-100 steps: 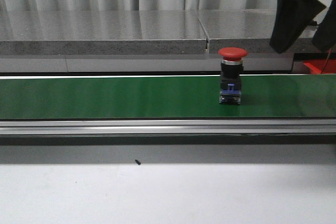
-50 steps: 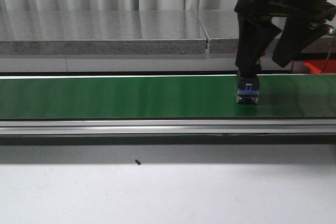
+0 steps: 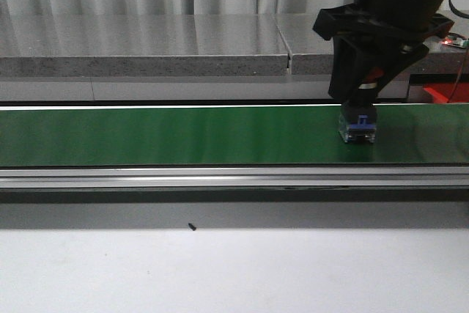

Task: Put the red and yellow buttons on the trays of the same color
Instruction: 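Close the right gripper on the red button and lift it, then lower the red button into the red tray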

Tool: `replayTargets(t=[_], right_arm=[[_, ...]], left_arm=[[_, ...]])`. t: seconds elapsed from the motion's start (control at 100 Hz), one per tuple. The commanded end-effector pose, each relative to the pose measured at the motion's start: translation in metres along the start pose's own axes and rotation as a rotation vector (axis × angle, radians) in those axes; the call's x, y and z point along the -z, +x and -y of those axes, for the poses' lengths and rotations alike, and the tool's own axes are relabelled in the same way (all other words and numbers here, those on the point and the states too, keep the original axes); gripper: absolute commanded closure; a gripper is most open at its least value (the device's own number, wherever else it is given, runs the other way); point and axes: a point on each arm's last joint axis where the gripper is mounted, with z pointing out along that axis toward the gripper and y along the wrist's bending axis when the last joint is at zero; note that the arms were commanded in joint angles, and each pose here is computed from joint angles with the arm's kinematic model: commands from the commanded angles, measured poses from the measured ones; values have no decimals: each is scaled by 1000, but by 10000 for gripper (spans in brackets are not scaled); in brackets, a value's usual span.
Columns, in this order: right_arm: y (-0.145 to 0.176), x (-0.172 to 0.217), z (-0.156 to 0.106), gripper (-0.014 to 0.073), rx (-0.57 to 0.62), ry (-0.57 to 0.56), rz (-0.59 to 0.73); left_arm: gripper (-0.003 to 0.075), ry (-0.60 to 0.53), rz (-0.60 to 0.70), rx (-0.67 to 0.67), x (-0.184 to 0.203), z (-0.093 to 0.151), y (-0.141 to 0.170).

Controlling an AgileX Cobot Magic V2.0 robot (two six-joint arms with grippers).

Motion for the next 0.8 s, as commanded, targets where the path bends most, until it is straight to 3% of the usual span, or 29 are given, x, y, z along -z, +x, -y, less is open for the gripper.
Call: replayTargets(t=[0.0,0.12,0.33,0.79], right_arm=[[-14,28,-3,361,2,9,129],[-13,38,3,361,-65,33,154],[-11,75,39,361,-237,146,209],[18,154,144,361,-501,382,331]], left_arm=[[739,11,101,6,4,1,-15],[739,11,101,6,4,1,-15],[739,11,101,6,4,1,-15],[739,11,101,6,4,1,-15]])
